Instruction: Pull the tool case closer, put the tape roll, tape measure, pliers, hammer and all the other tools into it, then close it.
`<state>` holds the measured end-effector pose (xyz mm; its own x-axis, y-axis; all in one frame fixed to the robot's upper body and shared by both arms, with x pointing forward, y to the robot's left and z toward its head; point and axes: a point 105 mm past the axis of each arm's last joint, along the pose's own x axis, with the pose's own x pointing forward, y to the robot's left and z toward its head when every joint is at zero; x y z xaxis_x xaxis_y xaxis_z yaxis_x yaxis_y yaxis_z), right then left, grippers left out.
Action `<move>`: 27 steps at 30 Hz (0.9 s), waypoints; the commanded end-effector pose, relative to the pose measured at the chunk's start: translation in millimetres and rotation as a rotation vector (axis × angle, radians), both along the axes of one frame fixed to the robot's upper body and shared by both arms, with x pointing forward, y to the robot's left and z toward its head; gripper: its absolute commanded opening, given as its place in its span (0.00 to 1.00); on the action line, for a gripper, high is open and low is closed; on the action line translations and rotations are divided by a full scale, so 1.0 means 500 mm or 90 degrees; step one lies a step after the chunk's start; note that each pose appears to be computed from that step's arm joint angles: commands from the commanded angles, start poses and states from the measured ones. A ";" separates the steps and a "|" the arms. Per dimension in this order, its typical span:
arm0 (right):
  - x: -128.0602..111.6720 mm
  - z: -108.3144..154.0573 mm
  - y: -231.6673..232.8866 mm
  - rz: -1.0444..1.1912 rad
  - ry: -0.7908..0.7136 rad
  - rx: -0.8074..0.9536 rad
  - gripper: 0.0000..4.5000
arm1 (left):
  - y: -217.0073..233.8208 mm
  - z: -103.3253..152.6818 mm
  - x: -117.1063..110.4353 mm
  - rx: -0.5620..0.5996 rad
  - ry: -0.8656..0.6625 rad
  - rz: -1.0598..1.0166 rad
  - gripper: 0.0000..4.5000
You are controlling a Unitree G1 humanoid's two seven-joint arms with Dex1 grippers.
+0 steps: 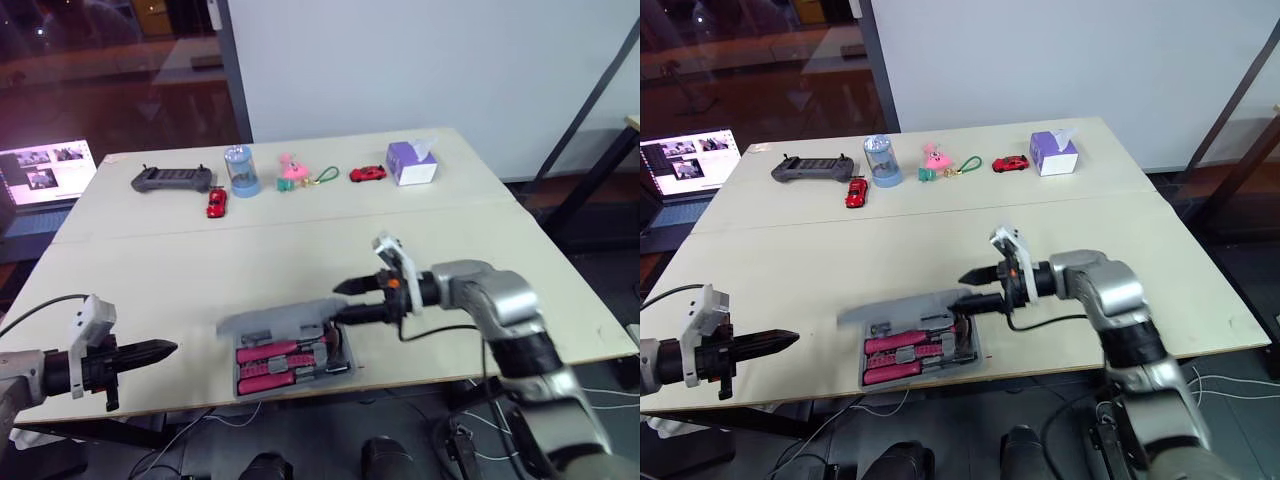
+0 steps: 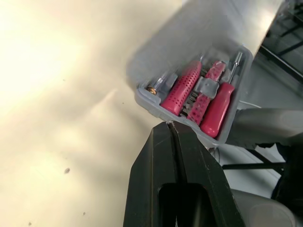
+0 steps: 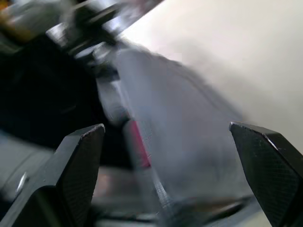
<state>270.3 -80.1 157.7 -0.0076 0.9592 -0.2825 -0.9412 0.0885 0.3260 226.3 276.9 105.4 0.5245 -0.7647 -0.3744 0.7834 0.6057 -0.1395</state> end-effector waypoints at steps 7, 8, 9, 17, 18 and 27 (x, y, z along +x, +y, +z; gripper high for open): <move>0.001 0.083 -0.043 -0.137 -0.138 -0.024 0.99 | -0.014 0.047 -0.008 -0.002 -0.039 -0.048 0.00; 0.004 0.068 -0.054 -0.156 -0.163 -0.063 0.99 | -0.018 0.053 -0.008 0.003 -0.055 -0.052 0.00; 0.006 0.056 -0.064 -0.169 -0.186 -0.096 0.99 | -0.021 0.057 -0.008 0.011 -0.069 -0.054 0.00; -0.009 -0.015 -0.136 -0.197 -0.298 -0.212 0.99 | 0.011 0.074 -0.025 0.083 -0.133 -0.020 0.00; -0.010 -0.019 -0.142 -0.198 -0.300 -0.211 0.99 | 0.016 0.075 -0.028 0.082 -0.131 -0.014 0.00; -0.013 -0.046 -0.166 -0.187 -0.300 -0.211 0.99 | 0.041 0.067 -0.029 0.101 -0.142 0.024 0.00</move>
